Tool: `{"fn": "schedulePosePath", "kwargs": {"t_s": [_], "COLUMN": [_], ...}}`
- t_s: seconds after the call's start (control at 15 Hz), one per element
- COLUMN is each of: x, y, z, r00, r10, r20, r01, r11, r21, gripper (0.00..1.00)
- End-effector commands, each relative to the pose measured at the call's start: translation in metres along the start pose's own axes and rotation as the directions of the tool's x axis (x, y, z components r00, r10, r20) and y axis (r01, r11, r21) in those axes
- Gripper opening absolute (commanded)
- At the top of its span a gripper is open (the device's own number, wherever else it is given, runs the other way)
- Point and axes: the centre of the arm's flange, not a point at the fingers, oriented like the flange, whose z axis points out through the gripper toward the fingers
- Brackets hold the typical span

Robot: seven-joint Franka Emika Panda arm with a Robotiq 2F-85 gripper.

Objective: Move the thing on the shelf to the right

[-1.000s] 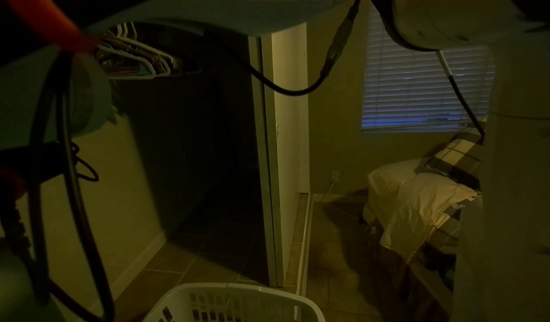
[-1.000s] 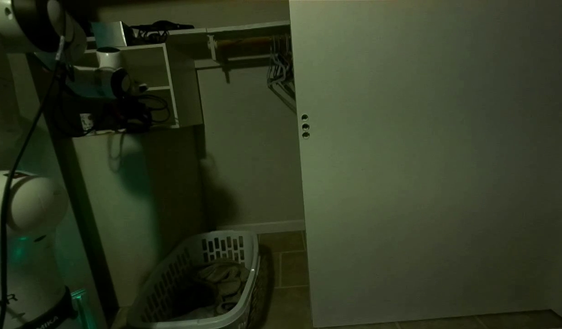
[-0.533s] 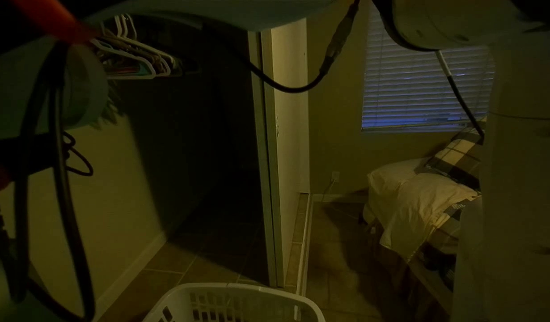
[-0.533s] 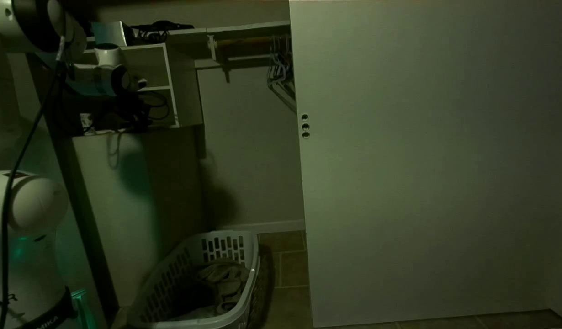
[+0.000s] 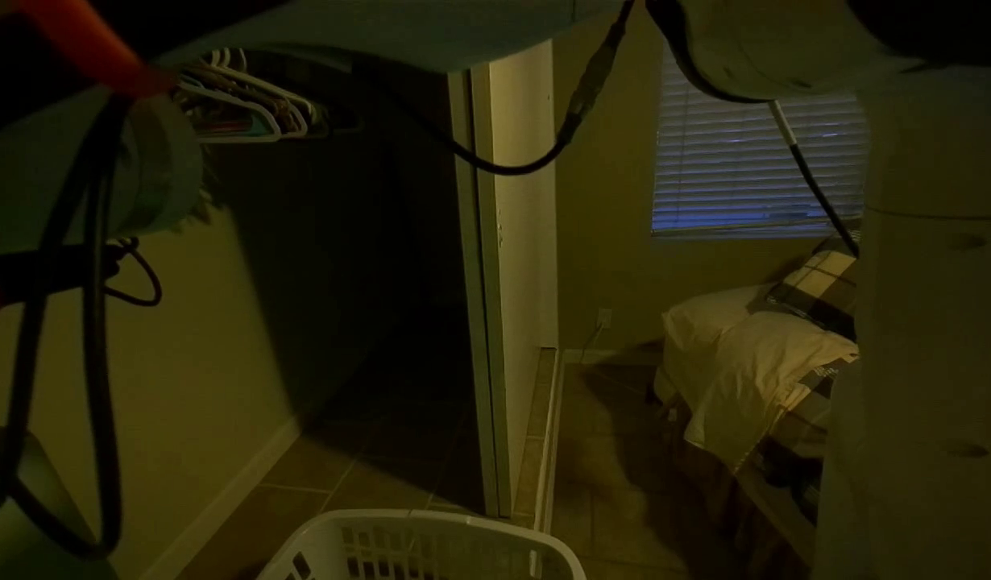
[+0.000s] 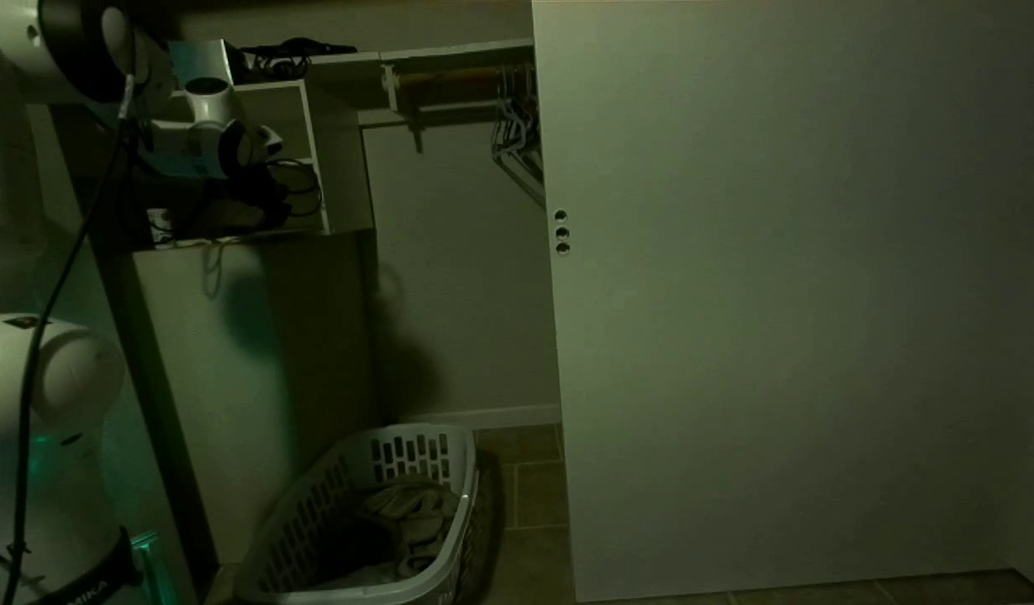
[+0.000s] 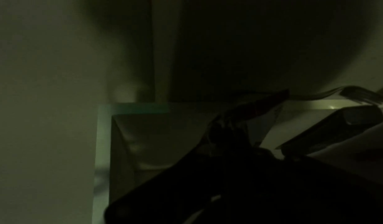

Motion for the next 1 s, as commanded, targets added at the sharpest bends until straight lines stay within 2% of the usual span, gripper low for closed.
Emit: {"fn": "schedulePosePath", "kwargs": {"t_s": [0.0,0.33,0.67,0.93], "x": [0.010,0.020,0.021,0.021], "y": [0.014,0.030,0.044,0.052], "z": [0.011,0.026,0.041,0.049], "r00": [0.993,0.971,0.953,0.940], "r10": [0.072,0.159,0.242,0.293], "r20": [-0.093,-0.176,-0.180,-0.178], "r01": [-0.070,-0.155,-0.245,-0.293], "r11": [0.997,0.987,0.970,0.956], "r21": [0.021,0.032,0.010,0.022], "gripper": [0.00,0.00,0.00,0.00]}}
